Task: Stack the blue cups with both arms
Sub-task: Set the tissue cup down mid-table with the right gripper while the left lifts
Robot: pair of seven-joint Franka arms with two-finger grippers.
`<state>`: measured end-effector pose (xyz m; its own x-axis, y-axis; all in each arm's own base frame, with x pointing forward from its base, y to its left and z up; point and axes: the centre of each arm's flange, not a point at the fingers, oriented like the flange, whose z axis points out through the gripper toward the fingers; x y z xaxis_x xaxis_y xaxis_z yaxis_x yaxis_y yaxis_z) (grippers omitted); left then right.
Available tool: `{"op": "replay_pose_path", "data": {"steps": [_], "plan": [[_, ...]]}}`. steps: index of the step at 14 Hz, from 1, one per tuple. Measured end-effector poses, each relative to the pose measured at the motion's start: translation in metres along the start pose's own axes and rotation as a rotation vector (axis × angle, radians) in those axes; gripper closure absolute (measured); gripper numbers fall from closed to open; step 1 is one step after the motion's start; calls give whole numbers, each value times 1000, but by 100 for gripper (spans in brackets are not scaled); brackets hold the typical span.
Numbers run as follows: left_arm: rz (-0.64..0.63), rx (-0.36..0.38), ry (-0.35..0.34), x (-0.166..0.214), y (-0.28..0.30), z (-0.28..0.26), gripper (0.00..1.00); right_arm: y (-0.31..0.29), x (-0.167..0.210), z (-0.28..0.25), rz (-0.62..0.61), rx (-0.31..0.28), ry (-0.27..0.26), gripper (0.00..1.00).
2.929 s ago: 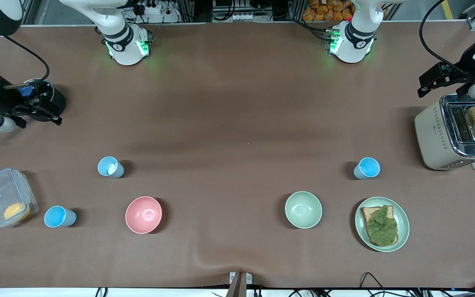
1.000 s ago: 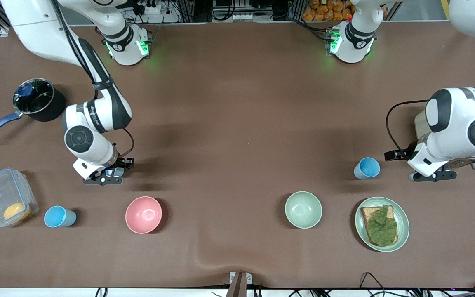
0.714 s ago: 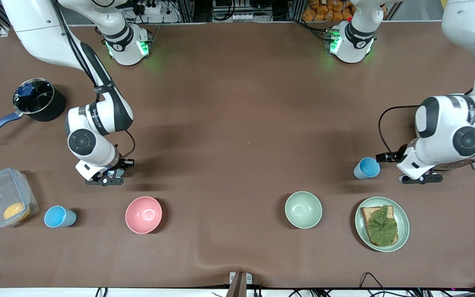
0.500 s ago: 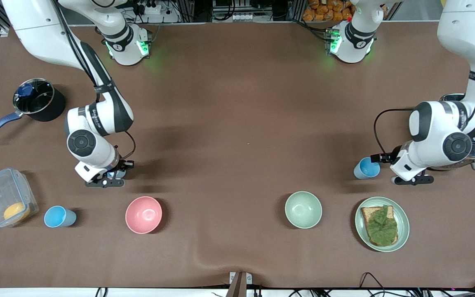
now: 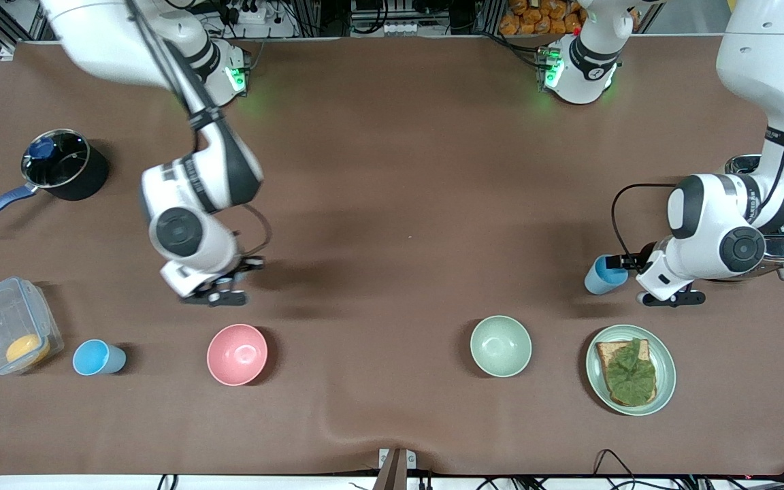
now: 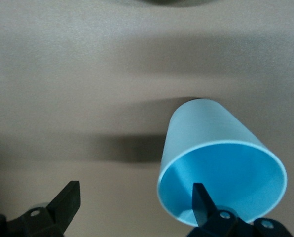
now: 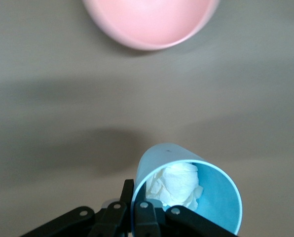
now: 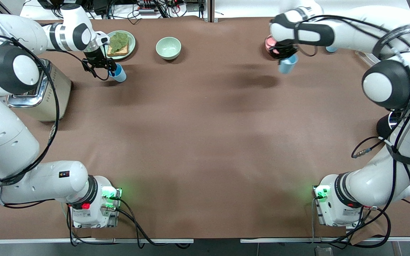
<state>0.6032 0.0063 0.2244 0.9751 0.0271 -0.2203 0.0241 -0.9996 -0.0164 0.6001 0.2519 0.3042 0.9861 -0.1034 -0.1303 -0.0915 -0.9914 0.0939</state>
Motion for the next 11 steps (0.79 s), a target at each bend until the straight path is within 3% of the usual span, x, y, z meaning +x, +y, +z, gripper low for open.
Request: {"op": "replay_pose_path", "data": {"steps": [4,6,8,11], "plan": [[5,-1,9,6,4,0,0,-124,-51,4,168,50,-2,97],[6,-2,11,8,4,0,0,-174,-69,20,231,71,20,97],[6,-2,9,8,4,2,0,-199,-72,34,272,111,48,97],[6,-6,26,18,5,1,0,-213,-78,55,276,110,45,97]]}}
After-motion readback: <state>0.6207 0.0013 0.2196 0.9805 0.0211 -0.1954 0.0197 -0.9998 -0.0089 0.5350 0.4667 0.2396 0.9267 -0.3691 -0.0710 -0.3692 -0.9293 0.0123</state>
